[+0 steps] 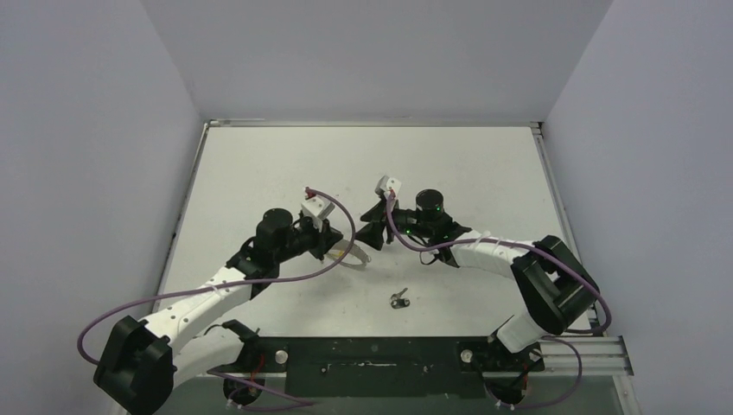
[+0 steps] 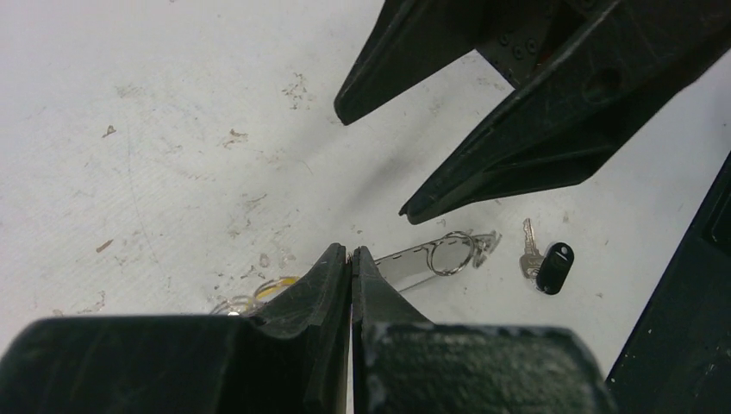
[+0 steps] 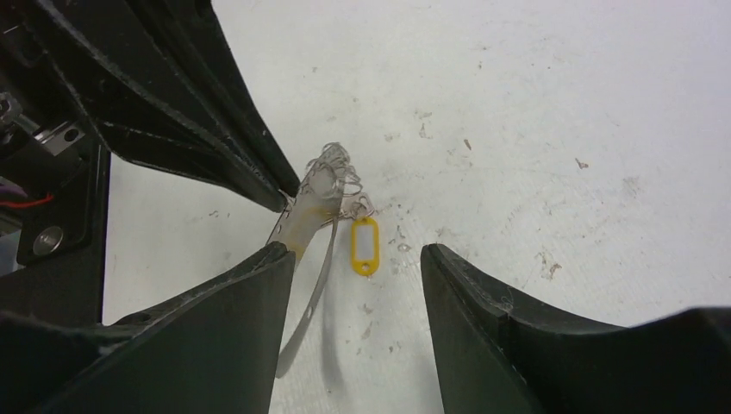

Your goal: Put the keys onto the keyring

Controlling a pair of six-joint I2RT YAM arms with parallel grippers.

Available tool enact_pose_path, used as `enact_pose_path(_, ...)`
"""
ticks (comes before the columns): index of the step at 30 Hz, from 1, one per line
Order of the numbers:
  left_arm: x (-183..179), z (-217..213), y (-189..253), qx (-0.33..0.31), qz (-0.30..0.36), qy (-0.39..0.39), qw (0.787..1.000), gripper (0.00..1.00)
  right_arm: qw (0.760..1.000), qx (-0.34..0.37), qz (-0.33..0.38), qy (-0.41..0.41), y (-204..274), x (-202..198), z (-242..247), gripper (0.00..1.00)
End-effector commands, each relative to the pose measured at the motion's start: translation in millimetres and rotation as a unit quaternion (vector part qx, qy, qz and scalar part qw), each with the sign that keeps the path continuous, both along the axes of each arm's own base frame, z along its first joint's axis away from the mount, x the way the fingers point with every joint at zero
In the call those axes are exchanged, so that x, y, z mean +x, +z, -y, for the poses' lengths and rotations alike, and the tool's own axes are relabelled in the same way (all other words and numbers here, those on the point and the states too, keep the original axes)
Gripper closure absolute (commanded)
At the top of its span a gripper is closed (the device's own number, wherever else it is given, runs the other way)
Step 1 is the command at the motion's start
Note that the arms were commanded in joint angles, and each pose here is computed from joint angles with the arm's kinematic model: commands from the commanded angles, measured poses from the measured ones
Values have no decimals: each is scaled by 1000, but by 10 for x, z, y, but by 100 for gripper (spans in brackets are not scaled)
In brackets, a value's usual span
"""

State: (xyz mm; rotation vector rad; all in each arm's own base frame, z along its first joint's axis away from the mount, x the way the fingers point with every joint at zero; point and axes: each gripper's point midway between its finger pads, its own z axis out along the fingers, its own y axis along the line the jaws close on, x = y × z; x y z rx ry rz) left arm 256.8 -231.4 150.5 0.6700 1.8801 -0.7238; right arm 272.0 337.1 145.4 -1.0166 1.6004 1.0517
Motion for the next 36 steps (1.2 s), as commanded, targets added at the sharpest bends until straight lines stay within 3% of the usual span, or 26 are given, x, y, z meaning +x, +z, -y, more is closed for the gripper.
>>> enact_pose_path(1,12,84,427,-62,75,-19,995,100,998,52,34,7,247,69,-128,42)
enact_pose_path(8,0,35,419,-53,68,-10,996,100,997,72,16,31,279,9,-219,42)
enact_pose_path(18,19,63,377,-46,64,-16,997,100,998,47,5,32,163,-57,-155,35)
enact_pose_path(26,56,26,363,-43,67,-2,997,100,997,64,-7,34,346,-59,-198,32)
enact_pose_path(36,209,-60,346,-49,51,58,996,100,999,-45,-6,-26,197,-220,-126,27)
